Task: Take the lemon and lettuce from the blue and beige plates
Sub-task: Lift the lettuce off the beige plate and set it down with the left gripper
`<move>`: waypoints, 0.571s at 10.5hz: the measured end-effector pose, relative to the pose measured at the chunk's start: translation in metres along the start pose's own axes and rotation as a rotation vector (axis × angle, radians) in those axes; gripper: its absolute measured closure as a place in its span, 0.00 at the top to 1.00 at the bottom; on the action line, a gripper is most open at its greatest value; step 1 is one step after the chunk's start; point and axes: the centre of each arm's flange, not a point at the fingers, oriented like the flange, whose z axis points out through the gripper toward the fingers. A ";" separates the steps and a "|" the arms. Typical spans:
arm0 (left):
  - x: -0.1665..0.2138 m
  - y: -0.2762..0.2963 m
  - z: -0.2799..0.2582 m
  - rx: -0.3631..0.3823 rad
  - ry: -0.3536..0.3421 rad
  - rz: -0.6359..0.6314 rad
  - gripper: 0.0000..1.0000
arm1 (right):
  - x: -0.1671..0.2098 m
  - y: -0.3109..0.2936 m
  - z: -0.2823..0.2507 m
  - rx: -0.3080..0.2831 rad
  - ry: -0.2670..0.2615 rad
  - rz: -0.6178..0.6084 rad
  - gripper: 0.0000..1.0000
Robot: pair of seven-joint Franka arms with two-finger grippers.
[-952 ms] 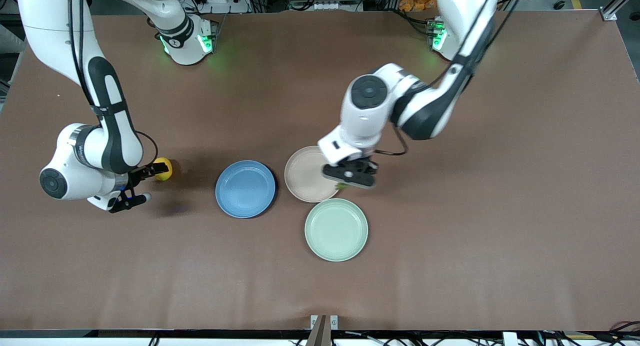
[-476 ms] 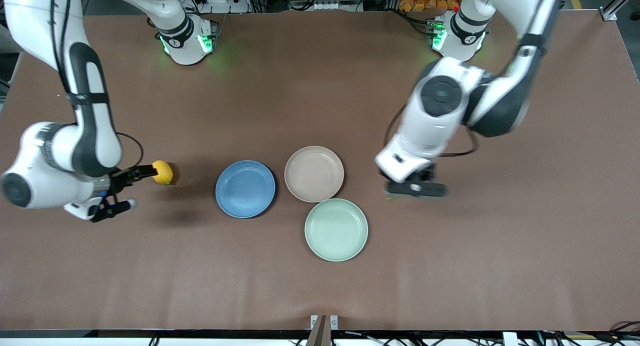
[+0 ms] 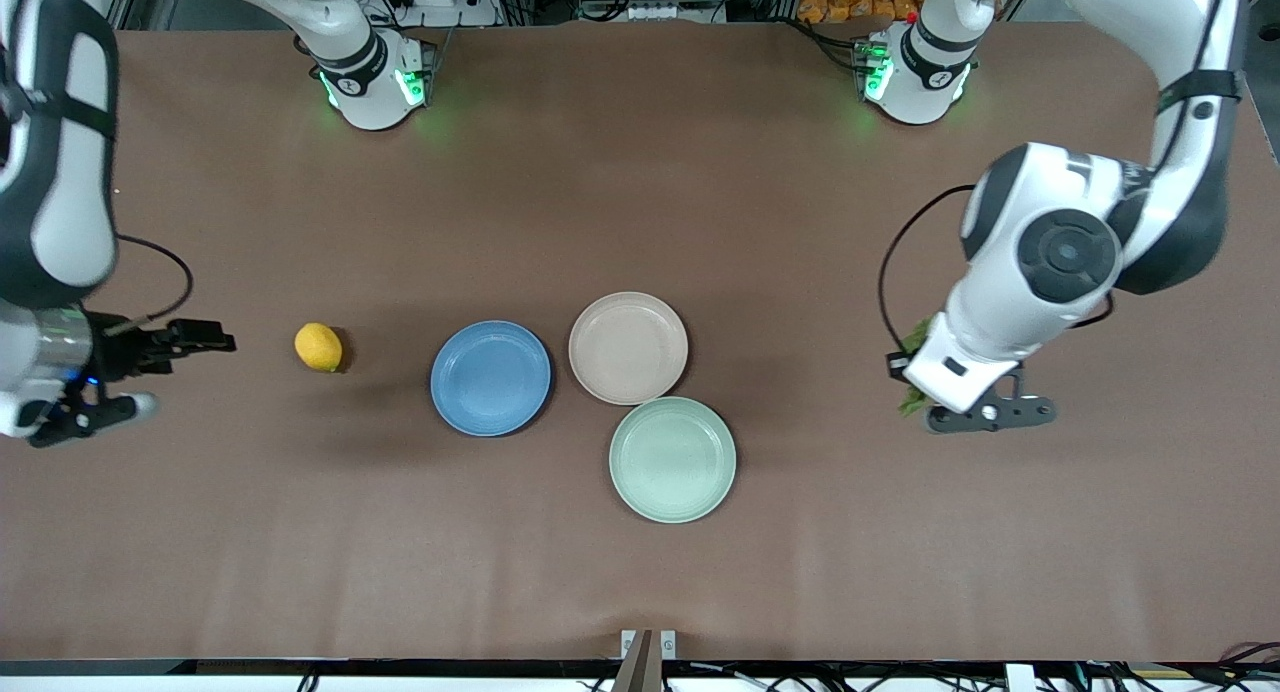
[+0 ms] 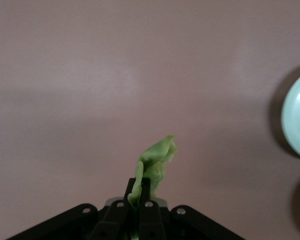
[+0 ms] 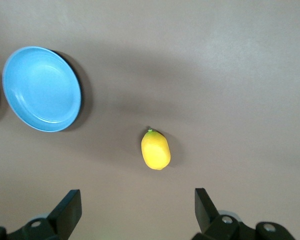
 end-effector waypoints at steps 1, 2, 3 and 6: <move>0.004 -0.020 0.007 -0.021 -0.034 -0.008 0.04 | -0.008 -0.005 -0.017 0.001 0.023 0.014 1.00; 0.007 -0.041 0.016 -0.033 -0.059 -0.024 0.04 | -0.015 -0.011 -0.031 0.004 0.041 0.028 1.00; 0.010 -0.058 0.026 -0.034 -0.079 -0.039 0.04 | -0.021 -0.020 -0.042 0.001 0.043 0.041 1.00; 0.007 -0.069 0.061 -0.023 -0.144 -0.052 0.04 | -0.044 -0.056 -0.082 -0.053 0.067 0.060 1.00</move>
